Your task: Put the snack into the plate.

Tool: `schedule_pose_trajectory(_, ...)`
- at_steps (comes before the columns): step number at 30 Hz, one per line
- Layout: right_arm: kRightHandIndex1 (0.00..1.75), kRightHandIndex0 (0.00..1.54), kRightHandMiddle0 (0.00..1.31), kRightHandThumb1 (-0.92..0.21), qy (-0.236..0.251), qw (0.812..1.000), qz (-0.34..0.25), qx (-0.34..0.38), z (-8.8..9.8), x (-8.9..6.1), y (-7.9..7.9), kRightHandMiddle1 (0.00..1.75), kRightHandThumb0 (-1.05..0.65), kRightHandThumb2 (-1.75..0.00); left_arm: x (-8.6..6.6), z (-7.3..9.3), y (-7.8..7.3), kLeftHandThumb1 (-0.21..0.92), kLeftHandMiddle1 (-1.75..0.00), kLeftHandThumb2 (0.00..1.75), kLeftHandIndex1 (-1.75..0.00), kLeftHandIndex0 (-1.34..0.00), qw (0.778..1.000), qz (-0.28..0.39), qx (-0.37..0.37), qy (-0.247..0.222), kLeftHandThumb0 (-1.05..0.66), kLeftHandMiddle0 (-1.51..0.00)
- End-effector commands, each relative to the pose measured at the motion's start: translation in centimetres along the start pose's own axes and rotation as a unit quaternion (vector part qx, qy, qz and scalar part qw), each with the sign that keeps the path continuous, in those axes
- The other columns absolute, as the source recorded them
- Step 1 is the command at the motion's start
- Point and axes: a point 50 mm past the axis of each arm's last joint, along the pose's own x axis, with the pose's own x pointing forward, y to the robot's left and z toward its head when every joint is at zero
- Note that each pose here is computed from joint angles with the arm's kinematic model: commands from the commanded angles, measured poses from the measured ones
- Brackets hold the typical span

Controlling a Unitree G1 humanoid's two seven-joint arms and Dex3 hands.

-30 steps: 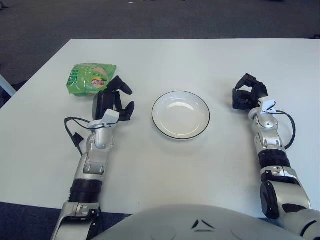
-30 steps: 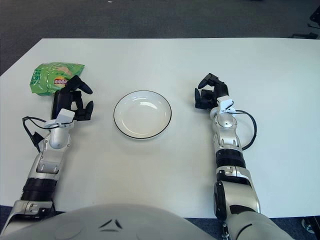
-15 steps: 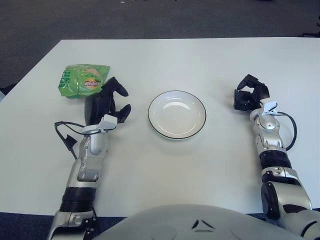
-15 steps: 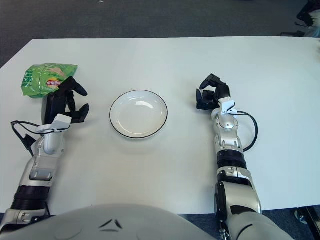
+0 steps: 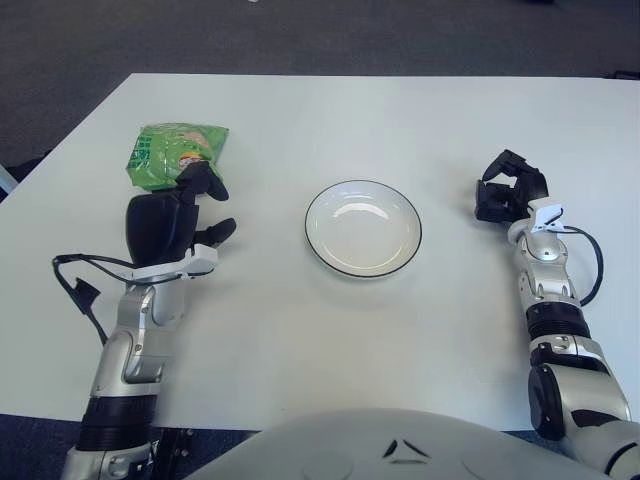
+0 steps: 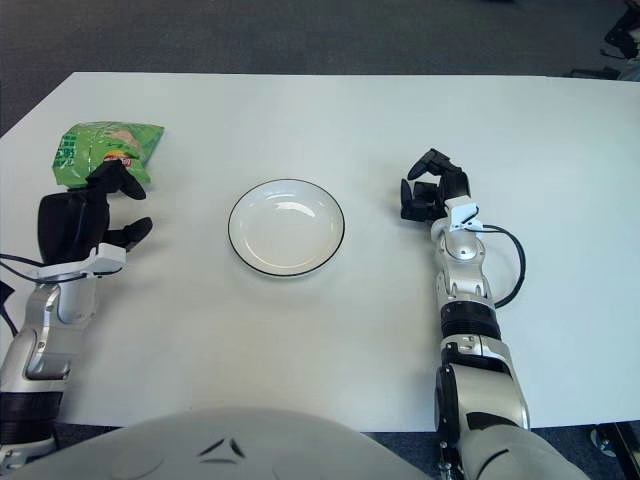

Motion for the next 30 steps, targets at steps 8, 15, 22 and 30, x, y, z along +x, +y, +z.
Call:
schedule_pose_trajectory(8, 1.75, 1.34, 0.66, -0.27, 0.084, 0.996, 0.023, -0.031, -2.7, -2.2, 1.3, 1.75, -0.5, -1.38, 2.5, -1.2, 2.4, 0.67, -1.58, 0.84, -1.7, -0.26, 0.996, -0.025, 0.079, -0.035, -0.45, -0.22)
schedule_pose_trajectory(15, 1.75, 1.34, 0.65, -0.27, 0.085, 0.995, 0.023, -0.037, -2.5, -2.2, 1.4, 1.75, -0.5, -1.37, 2.9, -1.6, 3.0, 0.54, -1.17, 0.93, -1.29, -0.02, 0.982, -0.045, 0.169, -0.065, -0.71, -0.03)
schedule_pose_trajectory(22, 1.75, 1.34, 0.65, -0.28, 0.087, 0.995, 0.023, -0.039, -2.4, -2.3, 1.4, 1.75, -0.5, -1.37, 3.4, -2.6, 2.8, 0.61, -0.64, 0.81, -0.95, 0.0, 0.97, -0.069, 0.229, -0.051, -0.8, 0.0)
schedule_pose_trajectory(30, 1.75, 1.34, 0.65, -0.28, 0.09, 0.995, 0.024, -0.044, -2.5, -2.2, 1.3, 1.75, -0.5, -1.37, 3.8, -3.4, 2.3, 0.7, -0.22, 0.68, -0.68, 0.0, 0.958, -0.08, 0.273, -0.042, -0.88, 0.0)
